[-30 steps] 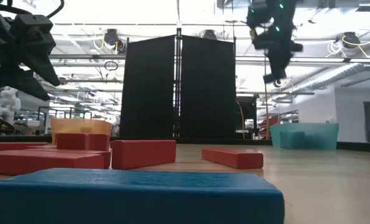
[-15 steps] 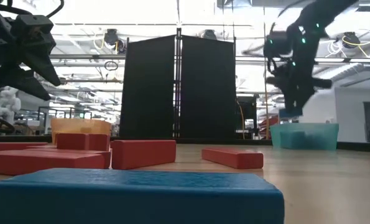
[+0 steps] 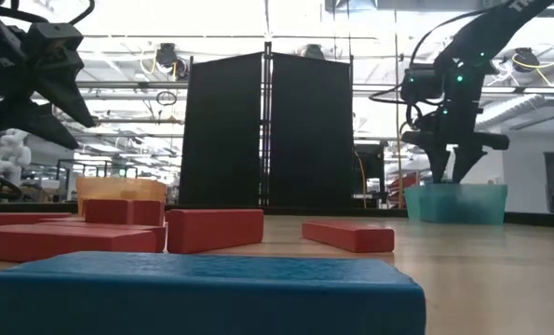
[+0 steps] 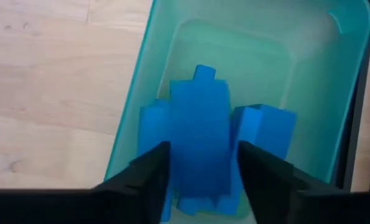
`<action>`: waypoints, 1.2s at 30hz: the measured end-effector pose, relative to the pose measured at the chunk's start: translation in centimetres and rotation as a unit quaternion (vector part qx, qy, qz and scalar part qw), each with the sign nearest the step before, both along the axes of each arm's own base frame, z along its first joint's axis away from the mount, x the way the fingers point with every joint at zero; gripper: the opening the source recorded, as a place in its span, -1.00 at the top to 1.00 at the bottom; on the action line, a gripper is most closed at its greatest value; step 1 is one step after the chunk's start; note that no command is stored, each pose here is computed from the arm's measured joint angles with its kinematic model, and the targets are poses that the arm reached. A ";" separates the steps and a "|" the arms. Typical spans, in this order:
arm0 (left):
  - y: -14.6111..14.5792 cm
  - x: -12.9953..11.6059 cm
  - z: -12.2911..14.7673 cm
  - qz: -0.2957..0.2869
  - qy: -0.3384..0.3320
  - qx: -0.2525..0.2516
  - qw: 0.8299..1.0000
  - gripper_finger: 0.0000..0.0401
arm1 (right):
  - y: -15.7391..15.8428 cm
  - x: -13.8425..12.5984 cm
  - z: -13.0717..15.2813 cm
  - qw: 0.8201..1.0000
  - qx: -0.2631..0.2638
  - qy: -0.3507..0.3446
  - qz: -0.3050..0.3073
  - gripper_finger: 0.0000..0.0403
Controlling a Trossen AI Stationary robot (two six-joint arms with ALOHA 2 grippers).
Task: Sort blocks
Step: Put the blue block into the blue bin
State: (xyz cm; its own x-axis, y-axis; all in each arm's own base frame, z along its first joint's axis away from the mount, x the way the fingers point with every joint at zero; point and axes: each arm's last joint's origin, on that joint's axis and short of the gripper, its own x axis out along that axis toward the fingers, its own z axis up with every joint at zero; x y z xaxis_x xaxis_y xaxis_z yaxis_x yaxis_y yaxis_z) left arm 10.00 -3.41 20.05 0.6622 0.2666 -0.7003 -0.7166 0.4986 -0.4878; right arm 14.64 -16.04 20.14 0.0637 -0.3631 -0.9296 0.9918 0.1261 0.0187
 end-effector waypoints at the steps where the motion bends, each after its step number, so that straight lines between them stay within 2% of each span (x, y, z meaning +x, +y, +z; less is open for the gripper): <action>1: 0.0 0.0 0.0 0.001 -0.001 0.001 1.000 -0.14 | 0.0 0.0 0.0 1.000 0.000 -0.001 -0.002 0.05; 7: 0.0 0.0 0.0 0.001 -0.001 0.002 1.000 -0.14 | -0.2 0.3 1.0 0.999 0.002 -0.026 0.024 -0.23; 11: 0.0 -0.1 0.0 0.001 0.003 0.004 1.000 -0.14 | -0.5 1.5 3.9 0.987 0.023 -0.125 0.100 -0.33; 13: 0.1 -0.1 0.0 0.001 0.004 0.005 1.000 -0.14 | -0.5 2.3 6.1 0.970 0.034 -0.192 0.148 -0.36; 16: 0.1 -0.1 -0.1 0.003 0.005 0.008 1.000 -0.14 | 0.7 4.0 9.5 0.928 0.061 -0.287 0.228 -0.39; 19: 0.1 -0.1 -0.1 0.004 0.004 0.010 1.000 -0.14 | 3.9 6.6 11.8 0.889 0.071 -0.317 0.324 -0.40; 22: 0.1 -0.1 0.0 0.006 0.002 0.014 1.000 -0.14 | 7.9 9.1 12.8 0.854 0.064 -0.323 0.402 -0.41; 26: 0.1 -0.1 0.0 0.009 0.000 0.018 1.000 -0.14 | 13.1 12.5 12.6 0.821 0.046 -0.335 0.460 -0.41; 30: 0.1 -0.1 0.0 0.010 0.000 0.017 1.000 -0.14 | 18.0 15.6 10.8 0.789 0.049 -0.337 0.512 -0.41; 33: 0.1 -0.1 0.0 0.010 -0.001 0.017 1.000 -0.14 | 20.8 17.6 8.7 0.775 0.071 -0.329 0.534 -0.41; 36: 0.1 0.0 0.0 0.010 -0.005 0.015 1.000 -0.14 | 23.3 19.7 6.2 0.765 0.086 -0.293 0.567 -0.41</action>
